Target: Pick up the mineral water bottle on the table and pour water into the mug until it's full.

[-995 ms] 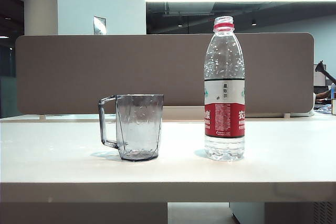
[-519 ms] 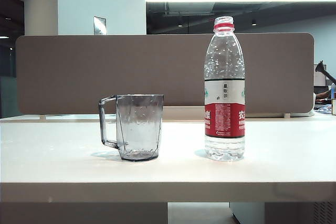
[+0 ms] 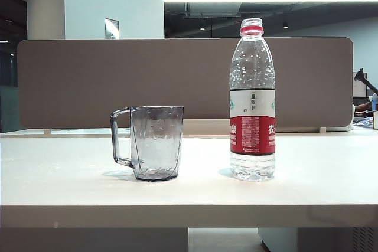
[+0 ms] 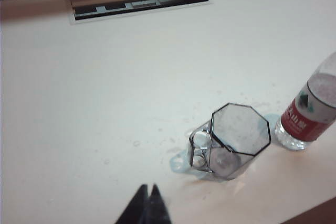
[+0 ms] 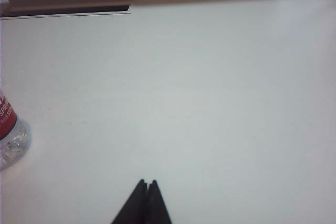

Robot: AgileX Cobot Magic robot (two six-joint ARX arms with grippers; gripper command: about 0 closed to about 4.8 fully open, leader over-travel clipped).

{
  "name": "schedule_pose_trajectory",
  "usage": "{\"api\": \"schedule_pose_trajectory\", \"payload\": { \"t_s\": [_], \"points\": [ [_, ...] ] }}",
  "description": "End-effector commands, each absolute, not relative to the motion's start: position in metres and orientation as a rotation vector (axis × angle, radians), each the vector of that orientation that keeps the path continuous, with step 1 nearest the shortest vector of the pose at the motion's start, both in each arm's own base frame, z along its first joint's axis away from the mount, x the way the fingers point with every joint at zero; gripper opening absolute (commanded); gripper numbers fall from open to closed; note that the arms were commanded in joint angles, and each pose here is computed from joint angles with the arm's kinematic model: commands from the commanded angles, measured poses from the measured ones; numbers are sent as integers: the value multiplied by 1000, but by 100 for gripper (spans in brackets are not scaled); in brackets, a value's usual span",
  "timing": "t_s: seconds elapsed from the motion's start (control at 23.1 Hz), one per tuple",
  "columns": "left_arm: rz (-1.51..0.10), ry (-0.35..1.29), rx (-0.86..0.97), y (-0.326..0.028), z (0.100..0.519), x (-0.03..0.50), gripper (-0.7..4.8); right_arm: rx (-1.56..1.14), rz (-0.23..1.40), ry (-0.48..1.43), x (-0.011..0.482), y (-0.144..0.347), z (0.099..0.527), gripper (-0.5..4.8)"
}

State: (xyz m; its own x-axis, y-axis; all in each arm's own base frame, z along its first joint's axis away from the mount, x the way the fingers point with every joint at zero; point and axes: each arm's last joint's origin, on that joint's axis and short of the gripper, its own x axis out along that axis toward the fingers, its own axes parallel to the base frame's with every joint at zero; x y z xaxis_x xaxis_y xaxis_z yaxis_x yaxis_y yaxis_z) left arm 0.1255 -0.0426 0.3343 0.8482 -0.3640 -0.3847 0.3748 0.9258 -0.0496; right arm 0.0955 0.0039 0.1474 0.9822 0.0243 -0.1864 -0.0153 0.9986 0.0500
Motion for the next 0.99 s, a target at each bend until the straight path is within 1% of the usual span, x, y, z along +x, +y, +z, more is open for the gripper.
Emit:
{"api": "schedule_pose_trajectory", "payload": {
  "t_s": [0.04, 0.13, 0.17, 0.22, 0.26, 0.35, 0.99],
  "points": [
    [-401, 439, 24, -42, 333, 123, -5, 46, 20, 182, 96, 4, 146, -5],
    [-439, 508, 20, -43, 327, 120, -5, 46, 20, 182, 96, 4, 146, -5],
    [-511, 561, 9, -44, 323, 116, -5, 46, 20, 182, 96, 4, 146, -5],
    [-553, 572, 1, -44, 322, 115, -5, 46, 20, 182, 96, 4, 146, -5],
    [-634, 582, -18, -46, 322, 111, -5, 46, 21, 182, 96, 4, 146, -5],
    [-709, 590, -41, -46, 322, 106, -5, 46, 21, 182, 96, 4, 146, -5],
    [-710, 603, -35, -44, 321, 100, -5, 46, 21, 182, 96, 4, 146, -5]
  ]
}}
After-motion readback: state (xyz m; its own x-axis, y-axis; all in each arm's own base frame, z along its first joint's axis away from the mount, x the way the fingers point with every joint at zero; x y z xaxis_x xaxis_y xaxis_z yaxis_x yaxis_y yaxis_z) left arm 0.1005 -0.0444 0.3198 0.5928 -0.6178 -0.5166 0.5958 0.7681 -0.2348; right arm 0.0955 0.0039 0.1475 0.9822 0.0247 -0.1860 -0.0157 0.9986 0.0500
